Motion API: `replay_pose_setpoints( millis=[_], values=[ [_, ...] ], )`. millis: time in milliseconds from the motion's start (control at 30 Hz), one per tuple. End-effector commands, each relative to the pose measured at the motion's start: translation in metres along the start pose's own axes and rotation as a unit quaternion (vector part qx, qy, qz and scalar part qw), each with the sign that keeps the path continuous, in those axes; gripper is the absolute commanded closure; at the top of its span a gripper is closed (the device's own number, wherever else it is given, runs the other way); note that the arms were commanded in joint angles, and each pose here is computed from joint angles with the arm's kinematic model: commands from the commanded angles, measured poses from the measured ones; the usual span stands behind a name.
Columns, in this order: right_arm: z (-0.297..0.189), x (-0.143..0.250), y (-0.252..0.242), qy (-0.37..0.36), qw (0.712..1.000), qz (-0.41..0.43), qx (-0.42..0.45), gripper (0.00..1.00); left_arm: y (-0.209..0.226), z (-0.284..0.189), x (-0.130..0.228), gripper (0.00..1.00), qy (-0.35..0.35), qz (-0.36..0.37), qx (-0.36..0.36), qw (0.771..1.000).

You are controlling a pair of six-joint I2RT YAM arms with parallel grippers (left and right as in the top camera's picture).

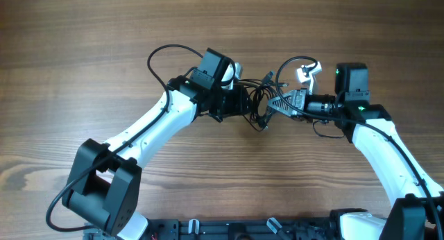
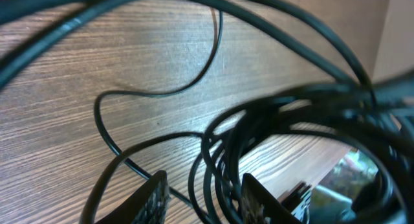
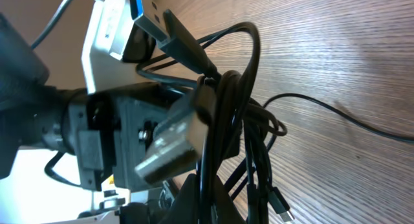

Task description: Untangle cables

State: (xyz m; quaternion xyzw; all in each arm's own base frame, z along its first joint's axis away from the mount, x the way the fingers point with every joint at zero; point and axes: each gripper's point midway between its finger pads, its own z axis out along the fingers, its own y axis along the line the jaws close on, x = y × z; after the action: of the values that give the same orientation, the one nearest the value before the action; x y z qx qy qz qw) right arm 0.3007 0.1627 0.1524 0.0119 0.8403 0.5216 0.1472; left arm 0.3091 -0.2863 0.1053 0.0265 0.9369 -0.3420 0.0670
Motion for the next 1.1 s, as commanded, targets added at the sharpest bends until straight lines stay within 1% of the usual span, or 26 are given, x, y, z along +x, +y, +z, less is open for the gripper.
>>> replay_pose_setpoints(
  millis=[0, 133, 233, 333, 433, 600, 767, 867, 967, 1067],
  values=[
    [0.001, 0.005, 0.010, 0.016, 0.999, -0.002, -0.036, 0.96, -0.001, 0.001, -0.007, 0.57, -0.014, -0.049, -0.005, 0.999],
    [0.000, 0.006, 0.016, 0.021, 0.998, -0.007, -0.053, 0.96, -0.004, 0.009, -0.006, 0.55, -0.012, -0.042, -0.001, 0.999],
    [0.000, 0.006, 0.016, 0.021, 0.998, -0.008, -0.053, 0.96, -0.014, 0.013, -0.004, 0.57, -0.012, -0.028, 0.010, 0.999],
    [0.000, 0.006, 0.016, 0.021, 0.998, -0.008, -0.053, 0.96, -0.025, 0.017, 0.000, 0.68, -0.011, -0.025, 0.020, 0.999],
    [0.000, 0.006, 0.016, 0.021, 0.998, -0.008, -0.053, 0.96, -0.032, 0.020, 0.005, 0.76, -0.007, -0.015, 0.024, 1.000],
    [0.000, 0.006, 0.016, 0.021, 0.998, -0.008, -0.053, 0.96, -0.034, 0.021, 0.007, 0.96, -0.006, -0.013, 0.024, 1.000],
    [0.000, 0.006, 0.016, 0.021, 0.998, -0.006, -0.052, 0.96, -0.031, 0.019, 0.003, 0.96, -0.010, -0.011, 0.023, 1.000],
    [0.001, 0.008, 0.005, 0.019, 0.999, 0.013, -0.024, 0.96, -0.018, 0.007, -0.013, 0.96, -0.029, -0.030, 0.021, 0.999],
    [0.000, 0.017, -0.022, 0.020, 0.997, 0.050, 0.047, 0.96, -0.003, -0.021, -0.039, 0.96, -0.068, -0.055, 0.025, 0.996],
    [-0.002, 0.026, -0.036, 0.029, 0.995, 0.051, 0.084, 0.96, 0.004, -0.058, -0.061, 0.96, -0.103, -0.072, 0.050, 0.991]
  ],
)
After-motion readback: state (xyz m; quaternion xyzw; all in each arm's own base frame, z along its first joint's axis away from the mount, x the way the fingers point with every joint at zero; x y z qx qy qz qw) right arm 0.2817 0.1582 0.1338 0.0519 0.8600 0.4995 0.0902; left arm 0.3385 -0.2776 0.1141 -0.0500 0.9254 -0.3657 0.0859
